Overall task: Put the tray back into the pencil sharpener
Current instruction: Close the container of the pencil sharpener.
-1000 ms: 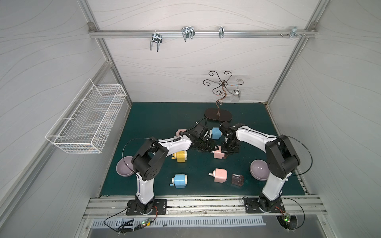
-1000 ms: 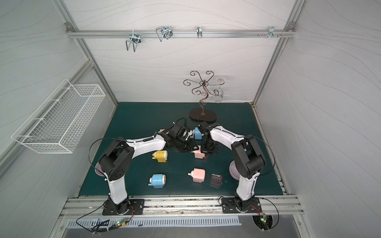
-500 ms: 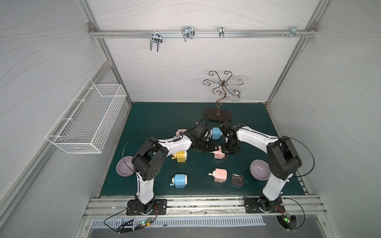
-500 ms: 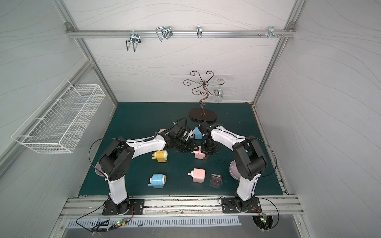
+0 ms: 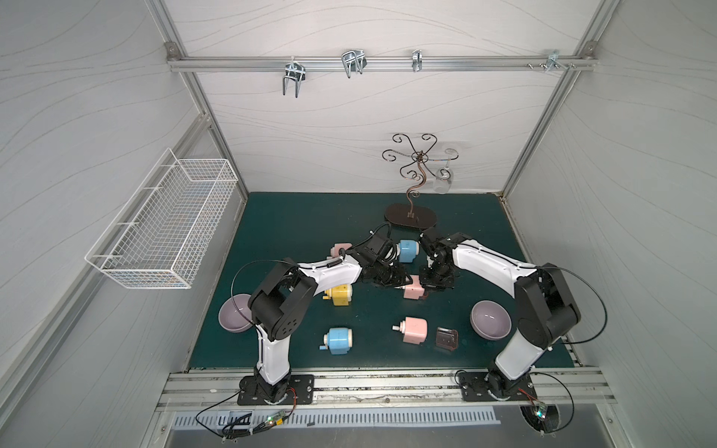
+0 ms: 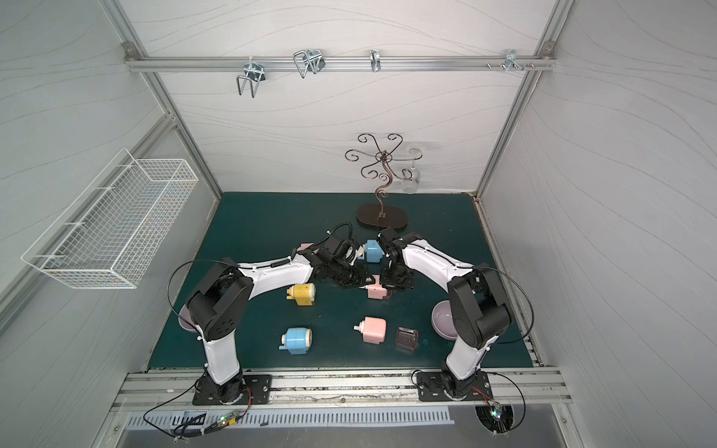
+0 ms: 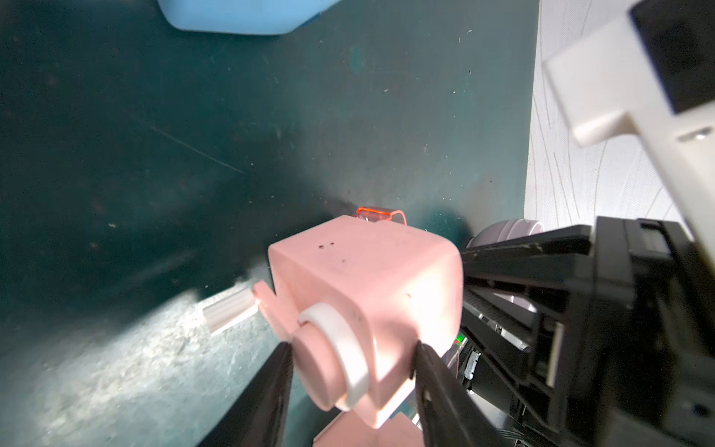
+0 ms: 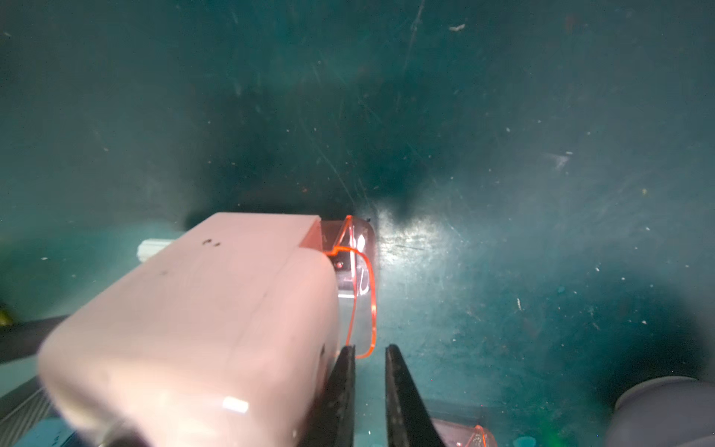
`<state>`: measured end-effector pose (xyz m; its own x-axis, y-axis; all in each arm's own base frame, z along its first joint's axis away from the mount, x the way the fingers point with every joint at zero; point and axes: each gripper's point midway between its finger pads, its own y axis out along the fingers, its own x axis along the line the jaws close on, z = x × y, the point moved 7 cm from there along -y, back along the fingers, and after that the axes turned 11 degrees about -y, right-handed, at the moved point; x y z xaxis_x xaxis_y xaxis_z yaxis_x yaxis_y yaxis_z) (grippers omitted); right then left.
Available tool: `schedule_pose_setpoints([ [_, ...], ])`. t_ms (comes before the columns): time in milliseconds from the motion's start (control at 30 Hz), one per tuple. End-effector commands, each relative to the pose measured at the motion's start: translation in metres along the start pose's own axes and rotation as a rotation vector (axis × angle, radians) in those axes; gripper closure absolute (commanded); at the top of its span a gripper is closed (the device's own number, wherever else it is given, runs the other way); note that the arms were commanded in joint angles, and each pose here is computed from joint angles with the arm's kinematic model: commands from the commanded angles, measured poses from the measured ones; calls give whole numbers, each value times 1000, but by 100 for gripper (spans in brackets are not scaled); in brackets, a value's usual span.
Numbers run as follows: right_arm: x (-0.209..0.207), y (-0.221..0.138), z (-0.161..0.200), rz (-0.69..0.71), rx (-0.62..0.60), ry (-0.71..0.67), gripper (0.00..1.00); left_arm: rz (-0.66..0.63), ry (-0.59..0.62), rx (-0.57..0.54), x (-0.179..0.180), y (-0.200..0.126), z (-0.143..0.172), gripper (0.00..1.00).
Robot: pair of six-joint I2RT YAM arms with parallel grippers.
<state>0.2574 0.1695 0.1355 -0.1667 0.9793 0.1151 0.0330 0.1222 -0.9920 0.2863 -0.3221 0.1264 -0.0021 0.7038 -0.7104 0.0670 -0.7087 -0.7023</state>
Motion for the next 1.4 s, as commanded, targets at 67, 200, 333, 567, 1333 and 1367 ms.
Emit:
schedule_pose_setpoints([
  [67,-13,-18,7,-36,-39,30,80,-10,18,-5,-3,6,-2,46],
  [200,-29,-25,12,-72,-57,75,80,-11,20,-3,-4,6,-2,46],
  [333,-48,-24,13,-150,-66,141,92,-15,22,-2,-5,7,-2,46],
  [567,-64,-3,9,-311,-40,244,100,-18,23,2,-7,8,-1,46],
  [1333,-48,45,-5,-435,35,281,100,-27,26,15,-8,14,1,46],
  [1367,-46,45,-5,-436,34,274,100,-27,26,14,-8,14,1,46],
])
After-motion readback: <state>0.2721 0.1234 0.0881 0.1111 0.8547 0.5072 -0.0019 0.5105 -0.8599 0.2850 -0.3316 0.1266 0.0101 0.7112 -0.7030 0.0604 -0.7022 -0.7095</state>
